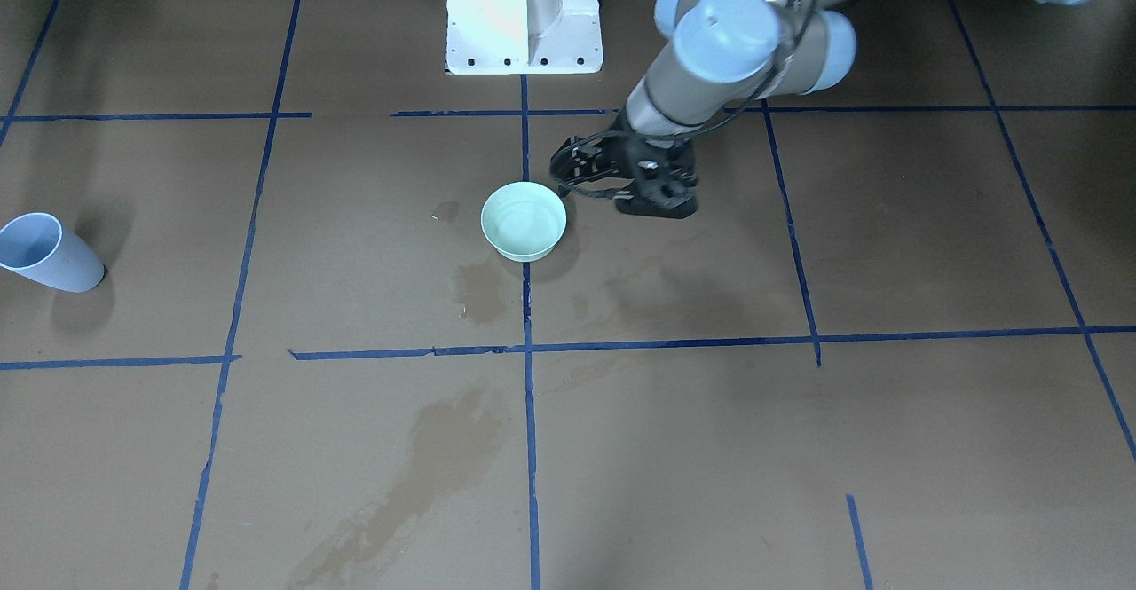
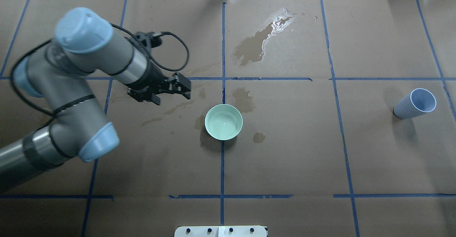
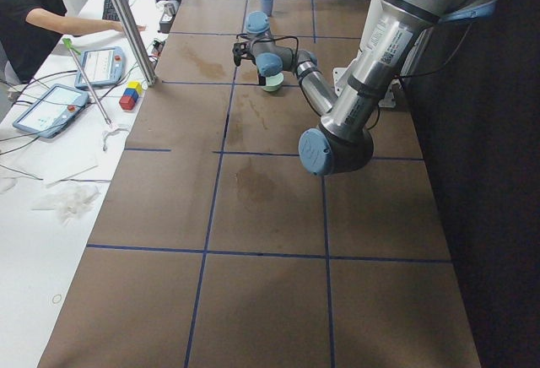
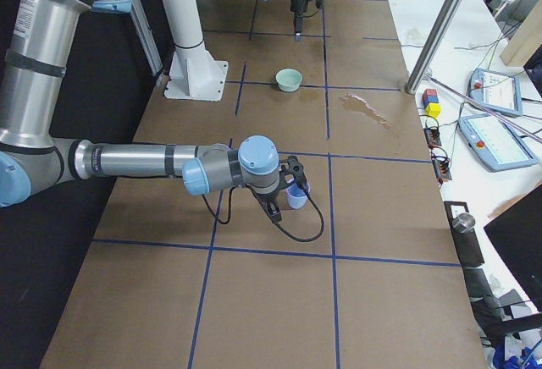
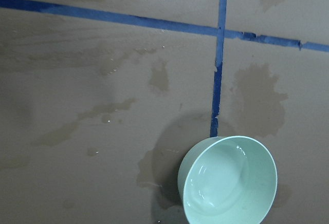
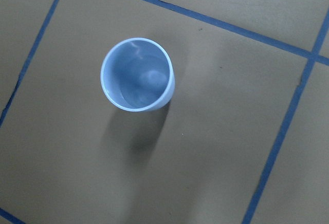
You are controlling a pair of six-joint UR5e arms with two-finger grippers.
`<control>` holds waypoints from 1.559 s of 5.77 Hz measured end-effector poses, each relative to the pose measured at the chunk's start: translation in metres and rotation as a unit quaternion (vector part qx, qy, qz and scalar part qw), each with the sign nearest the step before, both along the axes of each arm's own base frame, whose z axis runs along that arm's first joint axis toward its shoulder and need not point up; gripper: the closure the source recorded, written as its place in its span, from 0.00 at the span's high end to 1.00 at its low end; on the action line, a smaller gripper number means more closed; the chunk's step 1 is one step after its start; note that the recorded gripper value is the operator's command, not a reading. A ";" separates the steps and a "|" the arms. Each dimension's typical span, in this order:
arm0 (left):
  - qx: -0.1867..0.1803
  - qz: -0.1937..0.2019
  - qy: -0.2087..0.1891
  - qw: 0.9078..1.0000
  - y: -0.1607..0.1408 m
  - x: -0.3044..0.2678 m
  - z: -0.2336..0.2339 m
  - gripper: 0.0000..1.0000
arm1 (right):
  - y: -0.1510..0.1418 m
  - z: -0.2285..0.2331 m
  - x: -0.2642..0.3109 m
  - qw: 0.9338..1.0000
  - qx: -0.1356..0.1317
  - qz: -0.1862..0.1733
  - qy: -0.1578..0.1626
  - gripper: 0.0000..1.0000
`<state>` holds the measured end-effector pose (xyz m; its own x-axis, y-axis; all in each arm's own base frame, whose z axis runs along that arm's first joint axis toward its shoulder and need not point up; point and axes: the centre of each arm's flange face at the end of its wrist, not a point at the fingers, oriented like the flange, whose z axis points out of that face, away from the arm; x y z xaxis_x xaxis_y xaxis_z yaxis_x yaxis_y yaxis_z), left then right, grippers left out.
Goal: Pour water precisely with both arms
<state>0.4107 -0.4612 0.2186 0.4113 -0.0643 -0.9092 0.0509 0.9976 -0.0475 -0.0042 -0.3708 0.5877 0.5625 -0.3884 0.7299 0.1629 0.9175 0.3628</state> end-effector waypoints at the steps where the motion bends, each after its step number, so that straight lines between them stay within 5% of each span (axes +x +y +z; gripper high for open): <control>1: 0.001 -0.018 0.000 1.000 0.004 -0.037 0.013 1.00 | 0.003 -0.012 -0.030 1.000 -0.001 0.018 -0.012 1.00; 4: -0.015 -0.071 -0.017 0.997 0.005 -0.119 0.058 1.00 | 0.023 -0.036 -0.136 0.994 -0.001 0.107 -0.021 1.00; 7: -0.017 -0.121 -0.053 0.991 0.004 -0.151 0.095 1.00 | 0.065 -0.017 -0.162 0.973 0.051 0.225 -0.011 1.00; 9: -0.014 -0.143 -0.074 0.987 0.003 -0.157 0.109 1.00 | 0.072 -0.016 -0.163 0.959 0.061 0.274 -0.022 1.00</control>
